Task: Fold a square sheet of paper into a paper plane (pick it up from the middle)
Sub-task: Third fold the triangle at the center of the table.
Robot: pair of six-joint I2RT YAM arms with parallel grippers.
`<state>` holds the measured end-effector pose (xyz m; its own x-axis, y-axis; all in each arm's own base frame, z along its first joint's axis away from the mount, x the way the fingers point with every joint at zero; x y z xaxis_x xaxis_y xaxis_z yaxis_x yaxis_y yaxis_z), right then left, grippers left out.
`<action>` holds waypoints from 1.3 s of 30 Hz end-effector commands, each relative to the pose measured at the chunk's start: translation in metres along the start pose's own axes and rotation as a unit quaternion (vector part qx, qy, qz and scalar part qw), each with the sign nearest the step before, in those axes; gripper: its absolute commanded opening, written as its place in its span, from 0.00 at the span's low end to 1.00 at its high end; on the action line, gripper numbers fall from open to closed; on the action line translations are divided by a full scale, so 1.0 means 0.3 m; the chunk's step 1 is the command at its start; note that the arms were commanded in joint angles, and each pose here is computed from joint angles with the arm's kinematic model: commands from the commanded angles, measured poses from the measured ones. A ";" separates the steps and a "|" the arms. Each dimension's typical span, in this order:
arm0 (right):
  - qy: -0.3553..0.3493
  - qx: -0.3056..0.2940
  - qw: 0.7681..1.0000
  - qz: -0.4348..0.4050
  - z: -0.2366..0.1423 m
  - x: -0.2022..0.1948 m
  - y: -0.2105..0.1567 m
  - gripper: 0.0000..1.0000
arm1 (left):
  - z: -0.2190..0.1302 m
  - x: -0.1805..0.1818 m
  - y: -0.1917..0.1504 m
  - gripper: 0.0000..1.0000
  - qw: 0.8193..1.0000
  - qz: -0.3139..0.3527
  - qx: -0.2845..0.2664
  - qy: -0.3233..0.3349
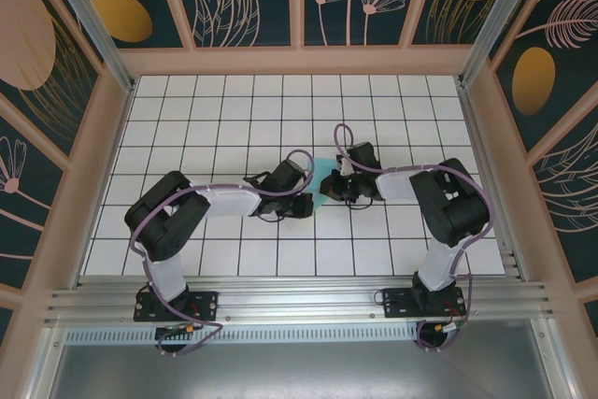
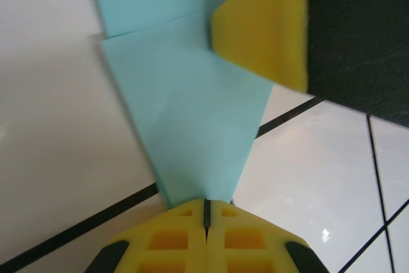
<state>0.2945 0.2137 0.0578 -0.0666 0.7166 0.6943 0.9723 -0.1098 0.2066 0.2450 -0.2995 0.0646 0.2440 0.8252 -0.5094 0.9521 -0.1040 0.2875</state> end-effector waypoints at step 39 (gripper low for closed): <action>-0.088 0.009 0.995 0.043 0.021 -0.137 -0.062 0.07 | 0.051 -0.033 0.008 0.12 0.996 -0.069 0.031 -0.040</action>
<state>0.2950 0.2132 0.0571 -0.0443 0.7142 0.6986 0.9713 -0.1328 0.1974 0.2522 -0.3273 0.0753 0.1471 0.7435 -0.6523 0.9818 -0.0294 0.1878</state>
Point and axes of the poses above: each hand's point on the last joint's axis, 136 mm out from that joint toward the fingers, its own z axis out along the fingers, its own x axis along the line the jaws close on, y = z × x, the point moved 6 cm from there along -z, back along the fingers, and after that the axes turned 3 degrees about -z, right-handed, at the moved point
